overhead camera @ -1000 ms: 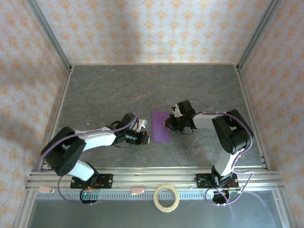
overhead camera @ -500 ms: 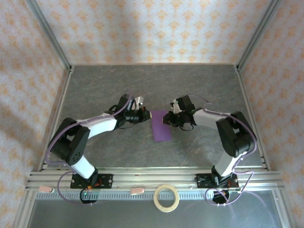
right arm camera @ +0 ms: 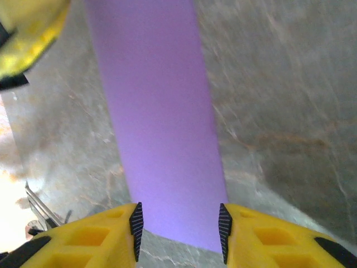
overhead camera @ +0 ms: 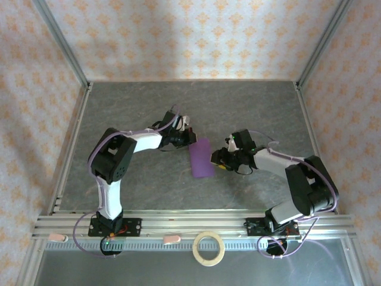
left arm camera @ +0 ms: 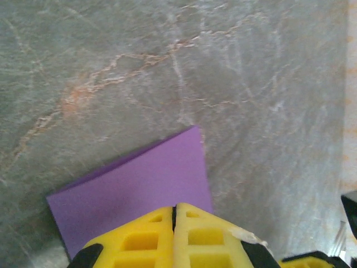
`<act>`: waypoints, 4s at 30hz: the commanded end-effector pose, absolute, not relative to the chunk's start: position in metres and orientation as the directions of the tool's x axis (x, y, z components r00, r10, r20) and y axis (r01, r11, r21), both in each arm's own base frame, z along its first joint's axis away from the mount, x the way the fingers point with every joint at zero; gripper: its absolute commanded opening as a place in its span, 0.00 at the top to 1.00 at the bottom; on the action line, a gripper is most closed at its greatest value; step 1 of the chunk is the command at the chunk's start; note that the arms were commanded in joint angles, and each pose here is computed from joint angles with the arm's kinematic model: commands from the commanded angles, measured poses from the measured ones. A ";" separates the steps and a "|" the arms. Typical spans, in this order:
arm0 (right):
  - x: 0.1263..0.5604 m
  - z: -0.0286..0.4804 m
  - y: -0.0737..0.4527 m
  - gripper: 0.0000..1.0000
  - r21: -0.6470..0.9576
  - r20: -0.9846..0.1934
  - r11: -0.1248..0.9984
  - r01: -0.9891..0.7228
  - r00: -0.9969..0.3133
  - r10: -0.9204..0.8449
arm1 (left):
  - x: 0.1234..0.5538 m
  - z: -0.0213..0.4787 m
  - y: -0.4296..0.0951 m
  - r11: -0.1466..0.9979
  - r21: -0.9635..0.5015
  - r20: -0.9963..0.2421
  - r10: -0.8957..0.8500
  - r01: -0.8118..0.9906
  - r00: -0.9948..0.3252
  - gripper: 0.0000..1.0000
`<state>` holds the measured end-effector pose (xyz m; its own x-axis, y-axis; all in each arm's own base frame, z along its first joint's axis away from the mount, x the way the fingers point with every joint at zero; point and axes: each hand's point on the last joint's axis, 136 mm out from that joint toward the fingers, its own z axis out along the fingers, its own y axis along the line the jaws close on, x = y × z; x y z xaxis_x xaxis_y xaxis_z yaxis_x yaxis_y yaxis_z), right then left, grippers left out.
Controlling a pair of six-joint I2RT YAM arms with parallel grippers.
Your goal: Fold a paper plane with a square sheet of paper (pick it up from the middle)
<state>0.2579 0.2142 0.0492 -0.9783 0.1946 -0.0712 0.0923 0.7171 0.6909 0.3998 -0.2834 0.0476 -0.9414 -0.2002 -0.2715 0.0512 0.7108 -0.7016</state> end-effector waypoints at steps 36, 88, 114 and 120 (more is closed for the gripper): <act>0.276 0.055 0.253 0.62 0.802 -0.005 0.594 0.060 -0.994 0.108 | 0.389 0.002 -0.274 0.747 -0.659 -0.237 -0.095 0.087 -0.967 0.94; 0.297 0.055 0.238 1.00 0.838 0.044 0.509 0.197 -0.954 0.297 | 0.242 0.129 -0.331 0.749 0.134 -0.841 0.433 0.649 -0.325 0.41; 0.298 0.055 0.239 1.00 0.833 0.051 0.516 0.200 -0.956 0.288 | 0.244 0.069 -0.338 0.641 0.541 -0.633 0.736 0.544 -0.238 0.51; 0.296 0.055 0.240 1.00 0.833 0.052 0.517 0.199 -0.957 0.284 | 0.247 0.072 -0.339 0.640 0.548 -0.635 0.737 0.538 -0.231 0.68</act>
<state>0.2901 0.2367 0.0495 -0.9553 0.2875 0.0682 0.2153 0.5191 0.8271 0.2423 -0.3369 0.0634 -0.2423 0.7337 -0.6348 0.5680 0.6378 0.5202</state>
